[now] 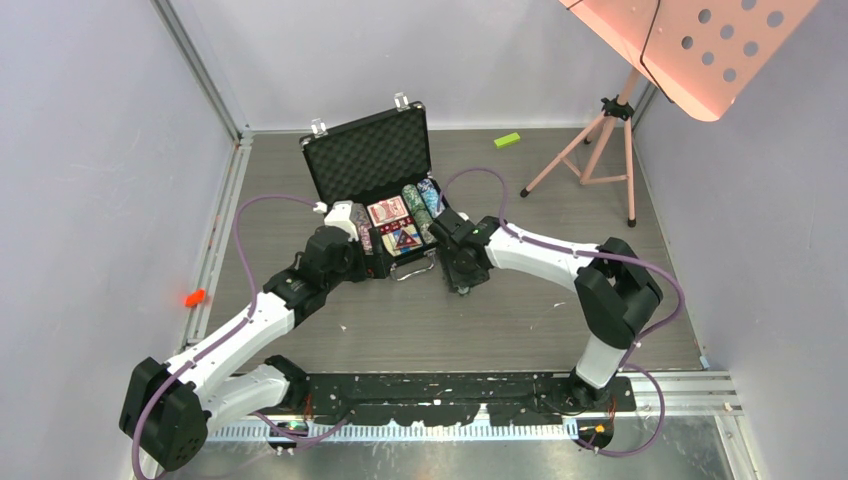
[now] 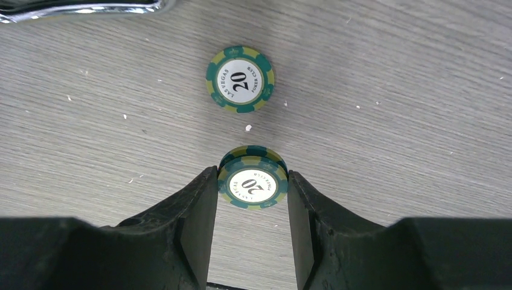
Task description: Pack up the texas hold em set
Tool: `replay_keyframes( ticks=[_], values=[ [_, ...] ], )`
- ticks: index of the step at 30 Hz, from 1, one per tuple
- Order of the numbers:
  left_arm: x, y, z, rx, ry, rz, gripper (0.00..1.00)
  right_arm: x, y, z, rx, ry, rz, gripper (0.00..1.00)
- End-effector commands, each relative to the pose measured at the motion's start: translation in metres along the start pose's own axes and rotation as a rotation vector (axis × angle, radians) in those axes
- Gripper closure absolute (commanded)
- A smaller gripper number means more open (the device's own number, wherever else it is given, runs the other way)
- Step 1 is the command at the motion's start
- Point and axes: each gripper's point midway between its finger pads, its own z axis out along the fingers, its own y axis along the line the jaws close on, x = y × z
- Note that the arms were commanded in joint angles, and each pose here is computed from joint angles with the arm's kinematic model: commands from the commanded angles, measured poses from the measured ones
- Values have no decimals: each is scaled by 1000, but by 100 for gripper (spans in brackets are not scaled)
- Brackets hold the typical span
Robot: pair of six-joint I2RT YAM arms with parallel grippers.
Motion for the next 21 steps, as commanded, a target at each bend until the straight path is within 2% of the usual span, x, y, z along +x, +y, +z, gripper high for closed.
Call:
replay_keyframes(
  ticks=[1, 21],
  values=[
    [-14, -6, -3, 20, -40, -17, 8, -28, 7, -18, -18, -75, -14, 66],
    [-16, -5, -5, 15, -45, -10, 8, -52, 16, 31, 3, -57, -13, 66]
  ],
)
